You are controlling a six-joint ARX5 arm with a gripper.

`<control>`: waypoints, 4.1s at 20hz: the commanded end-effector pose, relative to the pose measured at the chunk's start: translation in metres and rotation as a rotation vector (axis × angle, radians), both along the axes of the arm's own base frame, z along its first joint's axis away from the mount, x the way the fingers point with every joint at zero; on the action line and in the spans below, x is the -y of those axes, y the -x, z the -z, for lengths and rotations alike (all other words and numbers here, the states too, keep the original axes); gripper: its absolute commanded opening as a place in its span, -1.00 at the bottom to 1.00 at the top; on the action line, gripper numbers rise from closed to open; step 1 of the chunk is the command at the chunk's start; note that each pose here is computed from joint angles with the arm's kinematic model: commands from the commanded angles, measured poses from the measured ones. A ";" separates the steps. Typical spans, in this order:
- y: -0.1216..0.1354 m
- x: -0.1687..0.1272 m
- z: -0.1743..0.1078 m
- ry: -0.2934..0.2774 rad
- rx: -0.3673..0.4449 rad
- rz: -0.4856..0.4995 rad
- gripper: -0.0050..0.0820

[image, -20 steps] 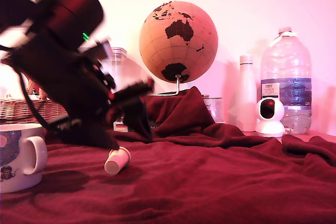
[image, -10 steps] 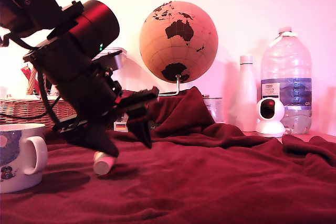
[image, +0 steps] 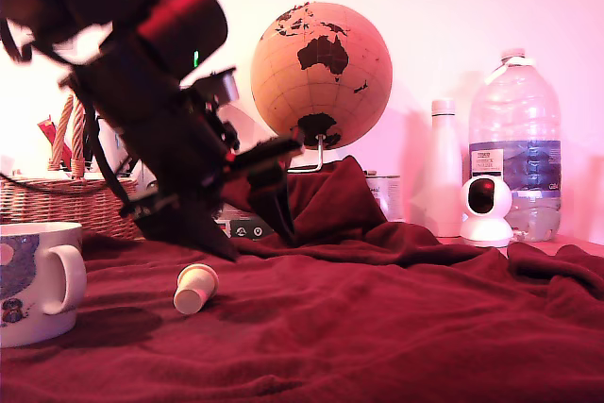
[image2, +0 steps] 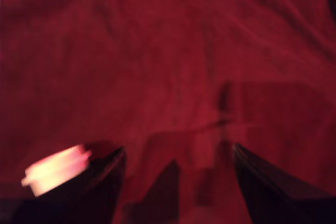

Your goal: Pick up the coffee capsules on the table and drop them inside the coffee cup

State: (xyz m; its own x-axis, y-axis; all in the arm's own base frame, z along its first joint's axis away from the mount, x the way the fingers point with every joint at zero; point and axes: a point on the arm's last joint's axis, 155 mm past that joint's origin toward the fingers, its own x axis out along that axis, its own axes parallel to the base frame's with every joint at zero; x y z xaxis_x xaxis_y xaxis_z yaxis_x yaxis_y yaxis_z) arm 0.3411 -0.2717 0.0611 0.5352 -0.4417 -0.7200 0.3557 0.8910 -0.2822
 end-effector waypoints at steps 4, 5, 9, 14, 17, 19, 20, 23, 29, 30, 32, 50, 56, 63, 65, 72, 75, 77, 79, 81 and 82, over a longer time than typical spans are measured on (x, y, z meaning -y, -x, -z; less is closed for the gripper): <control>0.000 -0.021 -0.003 -0.093 0.021 -0.041 0.45; 0.002 -0.026 0.001 -0.114 0.011 -0.049 0.45; 0.002 -0.039 0.006 -0.164 -0.002 -0.085 0.45; 0.004 -0.048 0.017 -0.170 -0.054 -0.105 0.45; 0.004 -0.049 0.029 -0.168 -0.085 -0.102 0.45; 0.003 -0.049 0.035 -0.164 -0.103 -0.100 0.45; 0.004 -0.049 0.040 -0.163 -0.114 -0.096 0.45; 0.003 -0.047 0.049 -0.154 -0.136 -0.088 0.45; 0.004 -0.043 0.054 -0.127 -0.161 -0.072 0.37; 0.005 -0.044 0.057 -0.132 -0.169 -0.072 0.37; 0.007 -0.043 0.062 -0.130 -0.183 -0.065 0.37; 0.009 -0.041 0.063 -0.145 -0.192 -0.051 0.37; 0.008 -0.035 0.059 -0.160 -0.171 -0.046 0.37; 0.003 -0.049 0.059 -0.253 -0.123 -0.076 0.37; 0.000 -0.051 0.056 -0.260 -0.109 -0.087 0.37; -0.007 -0.057 0.039 -0.285 -0.045 -0.107 0.37; -0.008 -0.057 0.031 -0.315 -0.002 -0.121 0.37; -0.008 -0.056 0.028 -0.333 0.020 -0.121 0.37; -0.006 -0.051 0.028 -0.332 0.025 -0.111 0.37; -0.006 -0.046 0.027 -0.311 0.025 -0.105 0.37; -0.005 -0.043 0.027 -0.296 0.020 -0.097 0.37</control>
State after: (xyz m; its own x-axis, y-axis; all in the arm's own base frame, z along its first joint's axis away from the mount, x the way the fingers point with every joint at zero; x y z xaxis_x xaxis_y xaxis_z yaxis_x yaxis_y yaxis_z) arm 0.3454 -0.2250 0.0293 0.5732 -0.1418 -0.8071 0.2646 0.9642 0.0185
